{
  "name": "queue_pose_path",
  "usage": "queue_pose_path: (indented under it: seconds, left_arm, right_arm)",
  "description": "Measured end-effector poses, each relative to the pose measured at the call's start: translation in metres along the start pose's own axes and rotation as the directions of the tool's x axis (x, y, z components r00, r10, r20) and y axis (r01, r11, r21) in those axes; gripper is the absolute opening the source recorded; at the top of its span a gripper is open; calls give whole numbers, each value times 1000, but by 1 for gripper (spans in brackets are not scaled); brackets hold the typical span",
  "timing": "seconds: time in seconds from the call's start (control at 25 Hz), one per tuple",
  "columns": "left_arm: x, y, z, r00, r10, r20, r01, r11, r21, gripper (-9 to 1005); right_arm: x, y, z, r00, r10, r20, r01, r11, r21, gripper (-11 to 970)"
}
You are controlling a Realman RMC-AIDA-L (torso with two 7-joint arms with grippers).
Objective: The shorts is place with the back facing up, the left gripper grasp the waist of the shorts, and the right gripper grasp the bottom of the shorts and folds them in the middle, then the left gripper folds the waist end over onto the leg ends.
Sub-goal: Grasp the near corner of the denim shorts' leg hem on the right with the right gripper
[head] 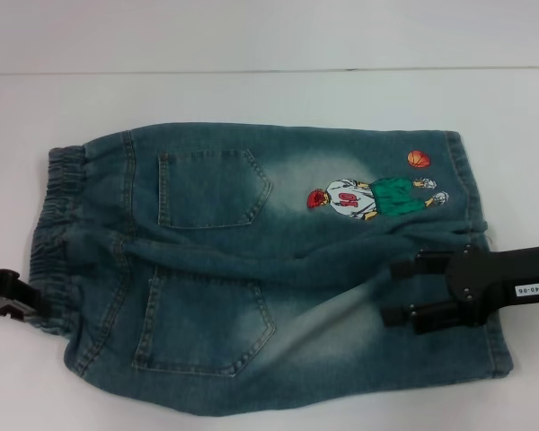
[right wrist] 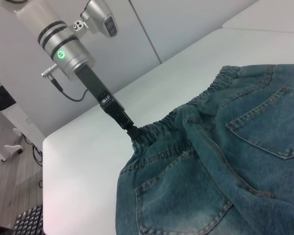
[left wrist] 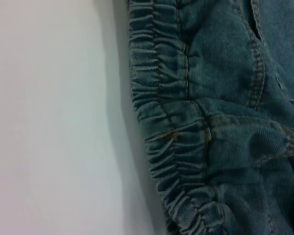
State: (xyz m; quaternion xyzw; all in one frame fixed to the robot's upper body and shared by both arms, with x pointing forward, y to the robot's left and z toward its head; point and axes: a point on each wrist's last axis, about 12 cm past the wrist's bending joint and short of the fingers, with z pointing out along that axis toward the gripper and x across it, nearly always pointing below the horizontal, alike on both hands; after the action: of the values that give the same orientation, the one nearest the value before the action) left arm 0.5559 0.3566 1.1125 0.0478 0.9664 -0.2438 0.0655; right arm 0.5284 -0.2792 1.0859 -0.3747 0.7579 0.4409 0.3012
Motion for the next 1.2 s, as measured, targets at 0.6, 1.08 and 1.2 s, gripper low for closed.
queue_pose_path:
  seconds: [0.6,1.08,1.2]
  left_arm:
    - [0,-3,3,1000,26,-1,-26,1000,8,49]
    - [-7,-7,-6,998,40,40,-41,999,18,43]
    - [-10,-8,-6,998,43,46,-44,999,16,43]
  right_arm:
    - [-15,-5,-9,994,107,30,-108,994,19,944]
    - [-38,4,-57,942,186,-279,-176,983,59,944]
    - [-36,4,-59,903,204,-379,-185,979,85,944]
